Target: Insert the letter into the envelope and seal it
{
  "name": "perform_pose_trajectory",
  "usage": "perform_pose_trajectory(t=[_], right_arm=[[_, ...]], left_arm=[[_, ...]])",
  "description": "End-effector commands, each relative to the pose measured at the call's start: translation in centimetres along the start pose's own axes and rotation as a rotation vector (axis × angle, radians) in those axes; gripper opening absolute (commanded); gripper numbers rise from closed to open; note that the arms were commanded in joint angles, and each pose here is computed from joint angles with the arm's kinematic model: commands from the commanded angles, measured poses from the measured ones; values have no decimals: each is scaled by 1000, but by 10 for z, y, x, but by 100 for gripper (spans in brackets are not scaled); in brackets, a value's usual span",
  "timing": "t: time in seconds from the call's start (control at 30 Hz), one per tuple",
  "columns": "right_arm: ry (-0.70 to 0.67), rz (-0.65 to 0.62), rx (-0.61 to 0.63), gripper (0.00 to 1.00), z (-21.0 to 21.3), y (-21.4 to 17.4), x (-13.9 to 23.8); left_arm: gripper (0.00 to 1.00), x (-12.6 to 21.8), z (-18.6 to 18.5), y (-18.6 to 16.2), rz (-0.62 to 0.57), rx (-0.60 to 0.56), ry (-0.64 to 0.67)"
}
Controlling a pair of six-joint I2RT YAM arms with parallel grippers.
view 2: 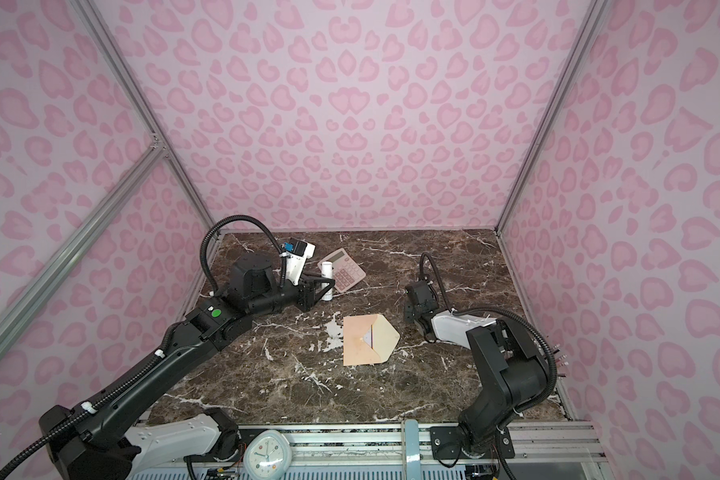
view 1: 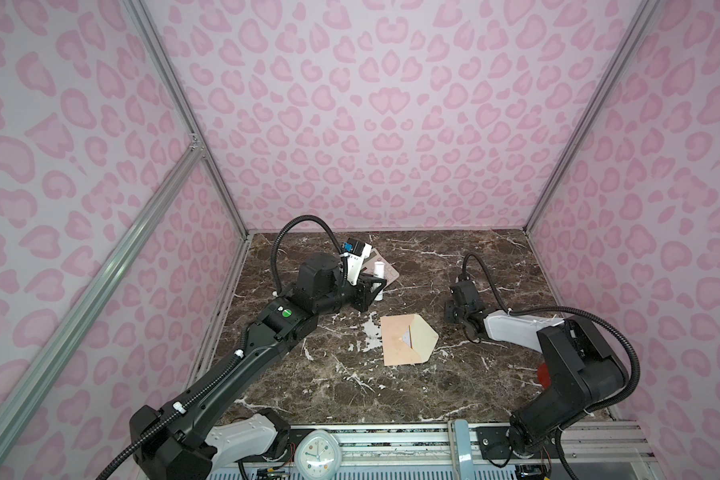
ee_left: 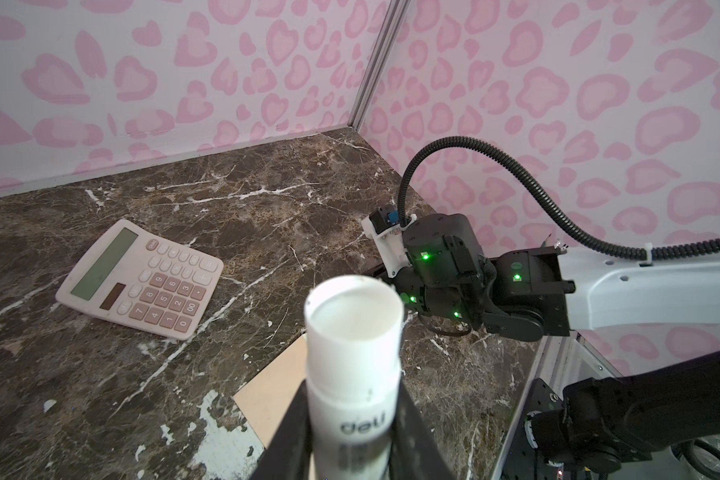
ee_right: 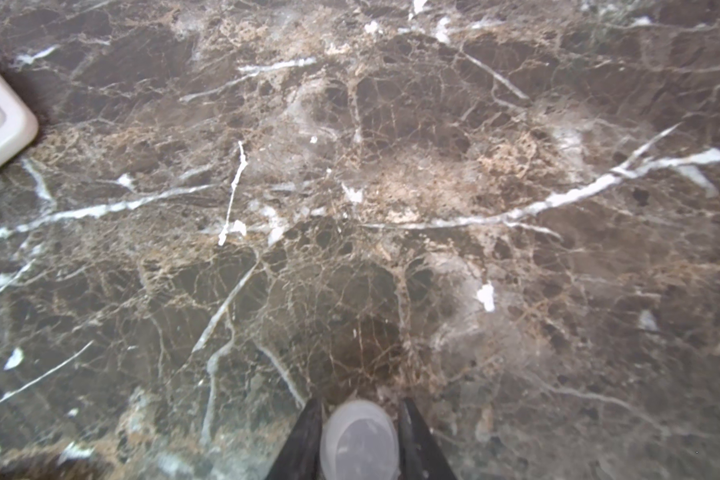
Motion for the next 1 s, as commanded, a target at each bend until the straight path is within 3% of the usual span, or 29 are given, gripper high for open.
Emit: perform_pose_trajectory(t=[0.0, 0.23, 0.43, 0.6, 0.73, 0.97], right_arm=[[-29, -7, -4, 38, -3, -2, 1], [-13, -20, 2, 46, 0, 5, 8], [117, -93, 31, 50, 21, 38, 51], [315, -303, 158, 51, 57, 57, 125], [507, -497, 322, 51, 91, 44, 187], [640, -712, 413, 52, 128, 24, 237]], left_arm=[[4, -1, -1, 5, -25, -18, -10], [4, -4, 0, 7, -27, -24, -12], [4, -5, 5, 16, -100, 10, 25], [4, -5, 18, 36, -288, 79, 86], [4, -11, 25, 62, -399, 97, 114], [4, -22, 28, 93, -546, 163, 105]])
Point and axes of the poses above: each gripper's point midway between its finger pads, its own x axis back along the fingers, its own z axis along the line the jaws close on, y = z × x, the point moved 10 cm from there along x, back along the fingers, and after that the axes turned 14 degrees about -x, right-handed, at the moved point
